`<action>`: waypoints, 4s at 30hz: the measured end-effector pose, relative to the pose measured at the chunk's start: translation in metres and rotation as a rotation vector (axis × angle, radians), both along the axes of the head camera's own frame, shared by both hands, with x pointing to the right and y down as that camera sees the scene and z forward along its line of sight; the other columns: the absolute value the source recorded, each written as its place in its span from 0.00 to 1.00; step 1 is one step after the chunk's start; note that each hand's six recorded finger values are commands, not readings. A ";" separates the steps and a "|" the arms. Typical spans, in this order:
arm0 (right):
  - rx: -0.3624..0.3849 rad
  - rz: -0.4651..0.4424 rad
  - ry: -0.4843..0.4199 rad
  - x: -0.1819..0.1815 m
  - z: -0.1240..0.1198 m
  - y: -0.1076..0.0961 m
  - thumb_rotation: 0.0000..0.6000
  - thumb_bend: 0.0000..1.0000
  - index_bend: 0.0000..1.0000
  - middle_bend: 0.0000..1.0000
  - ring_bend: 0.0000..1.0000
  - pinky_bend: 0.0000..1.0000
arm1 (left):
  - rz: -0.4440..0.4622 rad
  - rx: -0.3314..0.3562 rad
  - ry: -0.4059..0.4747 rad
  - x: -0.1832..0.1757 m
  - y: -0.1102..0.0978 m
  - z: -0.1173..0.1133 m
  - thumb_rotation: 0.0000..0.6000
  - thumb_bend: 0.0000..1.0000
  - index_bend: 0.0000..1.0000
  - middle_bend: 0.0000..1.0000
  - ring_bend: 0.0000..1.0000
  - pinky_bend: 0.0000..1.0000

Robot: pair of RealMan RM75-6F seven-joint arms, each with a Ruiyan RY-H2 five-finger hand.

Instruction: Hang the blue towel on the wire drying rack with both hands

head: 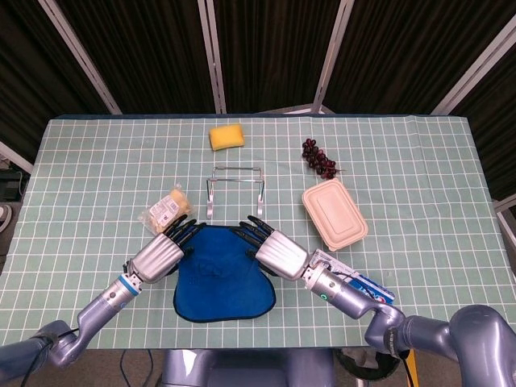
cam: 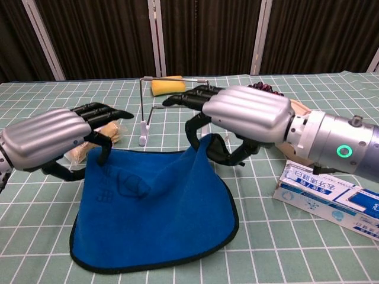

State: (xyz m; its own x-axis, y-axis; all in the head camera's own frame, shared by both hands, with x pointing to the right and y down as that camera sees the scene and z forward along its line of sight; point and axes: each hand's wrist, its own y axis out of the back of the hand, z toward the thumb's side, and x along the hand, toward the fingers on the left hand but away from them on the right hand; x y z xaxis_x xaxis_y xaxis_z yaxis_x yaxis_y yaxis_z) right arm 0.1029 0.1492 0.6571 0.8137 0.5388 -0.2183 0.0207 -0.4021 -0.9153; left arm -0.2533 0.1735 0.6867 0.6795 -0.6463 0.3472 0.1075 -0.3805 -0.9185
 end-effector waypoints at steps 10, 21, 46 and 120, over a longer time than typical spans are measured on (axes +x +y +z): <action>0.042 0.160 -0.088 0.000 -0.053 -0.058 1.00 0.47 0.65 0.02 0.00 0.00 | -0.129 0.087 0.085 0.012 -0.053 -0.051 1.00 0.47 0.79 0.00 0.00 0.00; 0.075 0.262 -0.087 -0.007 -0.077 -0.110 1.00 0.47 0.65 0.02 0.00 0.00 | -0.236 0.158 0.098 0.023 -0.110 -0.077 1.00 0.47 0.80 0.00 0.00 0.00; 0.058 0.413 -0.170 0.009 -0.093 -0.194 1.00 0.47 0.65 0.03 0.00 0.00 | -0.370 0.249 0.136 0.032 -0.182 -0.098 1.00 0.47 0.80 0.00 0.00 0.00; -0.061 0.403 0.033 0.061 0.023 -0.152 1.00 0.00 0.10 0.00 0.00 0.00 | -0.452 0.007 -0.018 -0.010 -0.157 0.008 1.00 0.14 0.00 0.00 0.00 0.00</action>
